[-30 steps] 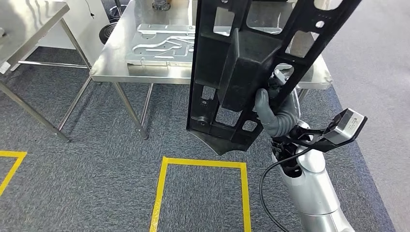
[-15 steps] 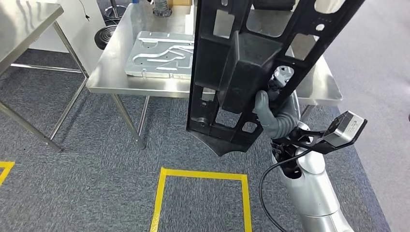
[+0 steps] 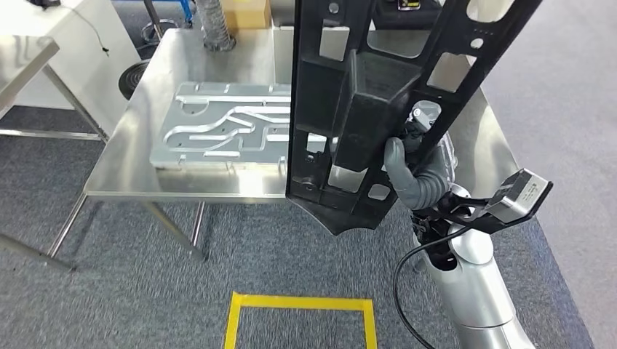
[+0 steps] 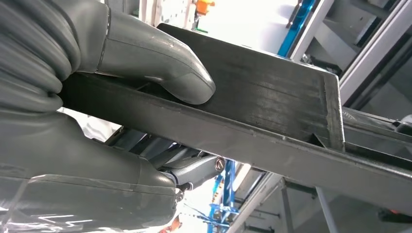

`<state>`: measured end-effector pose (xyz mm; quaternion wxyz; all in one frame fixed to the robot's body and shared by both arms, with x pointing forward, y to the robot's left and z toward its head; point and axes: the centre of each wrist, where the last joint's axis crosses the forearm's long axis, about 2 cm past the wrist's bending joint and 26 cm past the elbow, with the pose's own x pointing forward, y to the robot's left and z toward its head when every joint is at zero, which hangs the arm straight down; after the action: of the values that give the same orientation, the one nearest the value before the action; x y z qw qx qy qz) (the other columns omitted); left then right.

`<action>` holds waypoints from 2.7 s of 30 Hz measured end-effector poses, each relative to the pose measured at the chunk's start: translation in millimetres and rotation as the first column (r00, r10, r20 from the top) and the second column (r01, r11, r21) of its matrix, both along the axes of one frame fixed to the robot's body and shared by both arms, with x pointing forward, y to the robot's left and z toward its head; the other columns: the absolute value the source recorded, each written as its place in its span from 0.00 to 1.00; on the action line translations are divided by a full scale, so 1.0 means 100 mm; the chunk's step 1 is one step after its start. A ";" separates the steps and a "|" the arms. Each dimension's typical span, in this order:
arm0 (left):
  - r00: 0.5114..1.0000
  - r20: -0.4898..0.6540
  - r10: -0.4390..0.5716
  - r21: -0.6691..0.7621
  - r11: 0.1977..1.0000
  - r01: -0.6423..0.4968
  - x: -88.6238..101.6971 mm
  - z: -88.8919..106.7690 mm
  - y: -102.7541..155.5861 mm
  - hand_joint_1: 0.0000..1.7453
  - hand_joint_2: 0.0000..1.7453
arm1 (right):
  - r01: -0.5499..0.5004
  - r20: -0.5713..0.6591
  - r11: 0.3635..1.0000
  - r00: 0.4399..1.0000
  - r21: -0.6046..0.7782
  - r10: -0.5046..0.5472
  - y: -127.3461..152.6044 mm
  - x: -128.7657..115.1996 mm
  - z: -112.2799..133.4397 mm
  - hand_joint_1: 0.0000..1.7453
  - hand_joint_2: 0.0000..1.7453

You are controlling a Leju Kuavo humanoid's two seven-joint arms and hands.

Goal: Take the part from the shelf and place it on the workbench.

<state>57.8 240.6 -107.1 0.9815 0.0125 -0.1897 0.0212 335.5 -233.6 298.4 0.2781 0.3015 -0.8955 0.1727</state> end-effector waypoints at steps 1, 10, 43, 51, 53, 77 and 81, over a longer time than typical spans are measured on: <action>1.000 -0.004 -0.001 -0.001 1.000 0.001 -0.02 0.00 0.00 0.00 1.00 | 0.001 -0.002 1.000 1.000 0.000 -0.001 0.00 0.00 -0.01 1.00 1.00; 1.000 0.004 -0.004 0.002 1.000 0.004 0.03 0.00 0.00 0.00 1.00 | 0.029 0.000 1.000 1.000 -0.010 -0.029 -0.11 -0.03 -0.04 1.00 1.00; 0.998 0.065 -0.014 -0.018 1.000 0.015 0.11 0.02 -0.06 0.00 1.00 | 0.650 0.439 0.607 0.759 -0.458 -0.481 -0.28 0.97 1.05 1.00 1.00; 0.997 0.073 -0.036 -0.027 0.999 0.038 0.13 0.03 -0.11 0.00 1.00 | 0.876 0.795 0.149 0.479 -0.458 -0.373 -0.39 1.21 1.09 1.00 1.00; 0.996 0.078 -0.046 -0.034 0.998 0.049 0.15 0.04 -0.12 0.00 1.00 | 0.887 0.831 0.081 0.454 -0.454 -0.321 -0.41 1.25 1.04 1.00 1.00; 0.989 0.082 -0.124 -0.027 0.992 0.126 0.22 0.05 -0.12 0.00 0.00 | 0.737 0.736 -0.110 0.629 -0.667 -0.251 -1.09 1.07 -0.54 0.00 0.00; 0.989 0.083 -0.120 -0.032 0.992 0.123 0.23 0.05 -0.12 0.00 0.00 | 0.714 0.712 -0.109 0.648 -0.692 -0.271 -1.14 1.01 -0.66 0.00 0.00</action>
<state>80.7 228.7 -102.2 0.9725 -0.0183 -0.2295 -0.0346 436.6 -347.6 232.3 0.2829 -0.3555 -0.6300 0.6299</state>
